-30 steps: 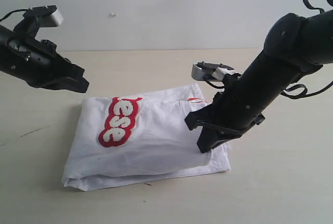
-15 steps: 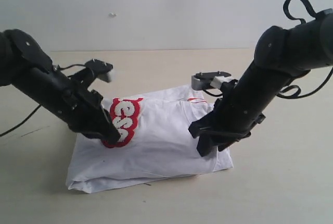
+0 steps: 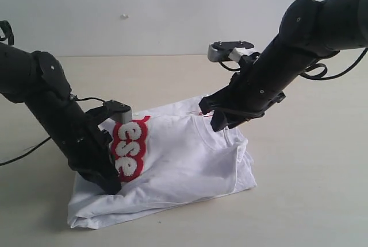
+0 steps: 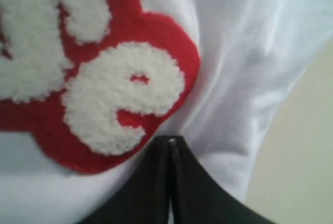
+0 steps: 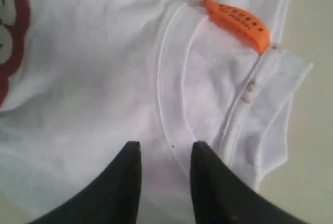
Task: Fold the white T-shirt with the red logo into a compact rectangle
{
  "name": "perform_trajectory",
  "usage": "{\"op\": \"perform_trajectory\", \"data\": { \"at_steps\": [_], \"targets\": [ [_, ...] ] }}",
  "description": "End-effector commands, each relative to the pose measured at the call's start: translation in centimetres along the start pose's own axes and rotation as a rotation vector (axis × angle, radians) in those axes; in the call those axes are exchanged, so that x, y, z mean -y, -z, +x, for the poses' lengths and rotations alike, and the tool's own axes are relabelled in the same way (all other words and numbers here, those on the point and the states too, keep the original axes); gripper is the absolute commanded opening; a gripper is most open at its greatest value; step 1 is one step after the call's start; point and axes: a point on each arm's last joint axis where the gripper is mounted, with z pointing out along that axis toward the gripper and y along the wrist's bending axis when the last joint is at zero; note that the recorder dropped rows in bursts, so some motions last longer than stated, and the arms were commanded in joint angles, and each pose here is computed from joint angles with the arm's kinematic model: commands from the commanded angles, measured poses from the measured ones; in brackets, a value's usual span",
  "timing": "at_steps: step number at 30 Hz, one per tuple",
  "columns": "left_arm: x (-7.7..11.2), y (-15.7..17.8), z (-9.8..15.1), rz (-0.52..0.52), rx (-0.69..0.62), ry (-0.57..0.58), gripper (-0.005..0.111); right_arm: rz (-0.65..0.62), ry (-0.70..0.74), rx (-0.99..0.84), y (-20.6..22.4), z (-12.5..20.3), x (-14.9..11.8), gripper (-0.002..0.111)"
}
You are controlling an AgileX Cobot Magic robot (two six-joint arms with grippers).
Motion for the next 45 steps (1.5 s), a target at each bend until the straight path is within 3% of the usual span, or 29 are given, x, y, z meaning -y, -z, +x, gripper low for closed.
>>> {"op": "perform_trajectory", "data": {
  "at_steps": [1,3,7,10,14,20,23,28,33,36,40,45],
  "targets": [
    [0.9,2.5,-1.0,-0.066,0.080,-0.038,0.000,-0.017,-0.026,-0.124,-2.6,1.1,0.9,0.014],
    [1.2,3.8,-1.5,-0.111,0.151,-0.044,0.000,-0.026,-0.032,-0.209,-4.1,1.9,1.3,0.001],
    [1.2,5.0,-2.2,-0.178,0.245,-0.039,0.000,-0.041,-0.024,-0.351,-5.4,3.3,1.8,0.000],
    [0.9,4.4,-2.2,-0.167,0.235,-0.026,0.000,-0.021,-0.014,-0.363,-5.5,3.5,2.0,0.000],
    [1.2,3.7,-1.7,-0.102,0.171,-0.044,0.000,-0.009,-0.002,-0.303,-4.7,2.6,1.8,0.000],
    [3.3,3.2,-1.3,0.043,0.088,-0.138,0.000,0.027,0.073,-0.091,-2.4,-1.2,1.3,0.000],
    [4.1,2.6,-1.1,0.020,0.008,-0.176,0.000,0.067,0.077,0.019,-2.5,-2.2,1.6,0.002],
    [5.1,1.9,-1.1,-0.013,-0.066,-0.209,0.000,0.101,0.082,0.041,-5.1,-2.2,2.8,0.021],
    [6.5,-0.2,-2.8,-0.071,0.006,-0.272,0.000,0.115,0.075,0.057,-6.5,-2.6,3.4,0.020],
    [6.1,-2.2,-3.8,-0.141,0.049,-0.290,0.000,0.112,0.079,0.064,-6.2,-3.0,3.3,0.020],
    [5.2,-4.9,-3.3,-0.118,-0.038,-0.290,0.000,0.105,0.089,0.075,-5.3,-3.5,2.9,0.020],
    [5.0,-4.1,-3.4,-0.153,-0.023,-0.303,0.000,0.112,0.128,0.126,-2.3,-4.4,2.0,0.020]
  ]
}}
